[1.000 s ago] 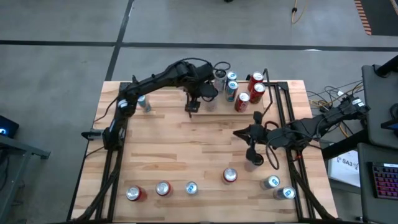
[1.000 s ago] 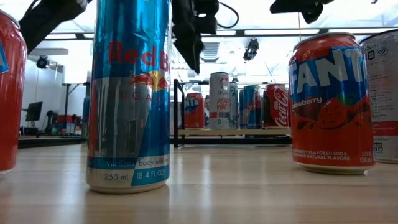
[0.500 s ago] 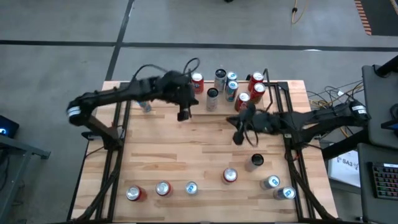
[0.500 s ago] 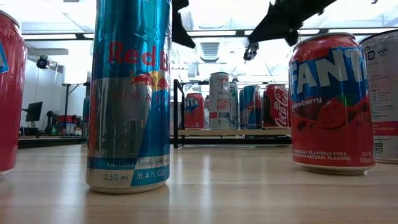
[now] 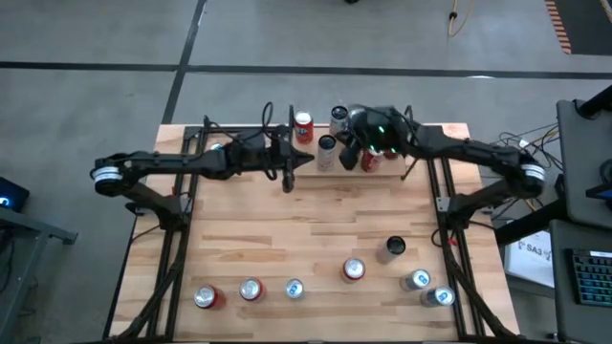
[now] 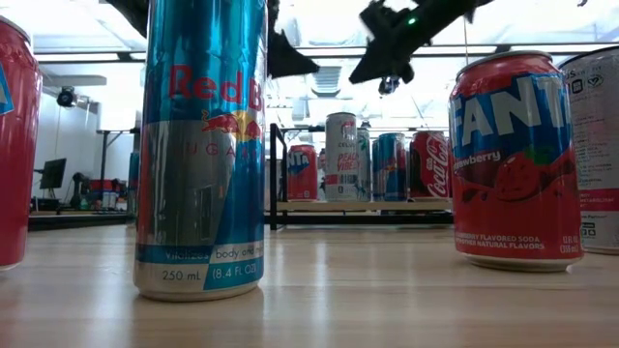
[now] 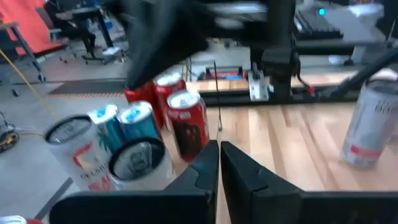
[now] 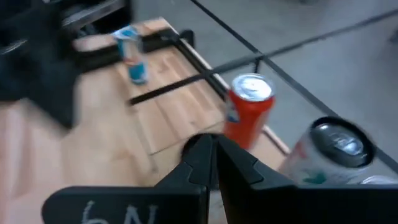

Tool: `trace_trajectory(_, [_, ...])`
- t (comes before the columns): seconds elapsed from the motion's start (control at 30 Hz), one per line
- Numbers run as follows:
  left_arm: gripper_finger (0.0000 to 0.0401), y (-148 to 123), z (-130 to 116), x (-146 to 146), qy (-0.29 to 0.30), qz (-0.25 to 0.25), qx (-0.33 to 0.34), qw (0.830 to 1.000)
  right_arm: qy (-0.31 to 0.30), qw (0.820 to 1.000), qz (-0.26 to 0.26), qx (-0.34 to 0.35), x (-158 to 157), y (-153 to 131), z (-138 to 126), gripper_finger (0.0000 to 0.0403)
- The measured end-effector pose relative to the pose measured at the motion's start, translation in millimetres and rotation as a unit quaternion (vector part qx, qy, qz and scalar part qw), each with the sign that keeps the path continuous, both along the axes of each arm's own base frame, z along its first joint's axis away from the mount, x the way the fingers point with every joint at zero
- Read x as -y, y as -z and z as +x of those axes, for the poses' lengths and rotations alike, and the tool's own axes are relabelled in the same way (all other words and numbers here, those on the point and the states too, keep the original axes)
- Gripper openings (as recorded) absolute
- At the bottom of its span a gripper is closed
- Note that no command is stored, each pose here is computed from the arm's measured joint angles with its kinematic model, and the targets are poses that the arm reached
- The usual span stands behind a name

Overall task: Place canned beverage on shelf
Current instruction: Put the white soda can on the shelf

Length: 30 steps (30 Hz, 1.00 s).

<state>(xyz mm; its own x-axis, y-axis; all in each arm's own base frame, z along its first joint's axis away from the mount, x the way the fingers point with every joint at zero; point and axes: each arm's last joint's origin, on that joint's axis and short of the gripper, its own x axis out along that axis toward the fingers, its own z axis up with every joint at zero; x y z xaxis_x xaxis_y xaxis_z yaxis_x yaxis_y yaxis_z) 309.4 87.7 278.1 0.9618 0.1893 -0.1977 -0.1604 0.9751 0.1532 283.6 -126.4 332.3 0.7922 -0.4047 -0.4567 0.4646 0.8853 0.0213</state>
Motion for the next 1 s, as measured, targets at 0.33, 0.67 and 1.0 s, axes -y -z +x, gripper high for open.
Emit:
trace_trajectory(0.33, [0.0,18.3,13.9,-14.1,-0.019,0.069,-0.057,0.996,0.009,0.995,-0.005,-0.1,46.9,12.8,35.7,0.0012])
trace_trajectory(0.67, [0.0,23.7,23.6,-32.3,-0.032,0.084,-0.088,0.992,-0.004,0.992,-0.006,-0.127,50.8,24.6,44.4,0.0012])
trace_trajectory(1.0, [0.0,33.7,35.8,-42.7,-0.046,0.077,-0.117,0.989,-0.006,0.986,0.013,-0.164,47.2,28.8,37.7,0.0012])
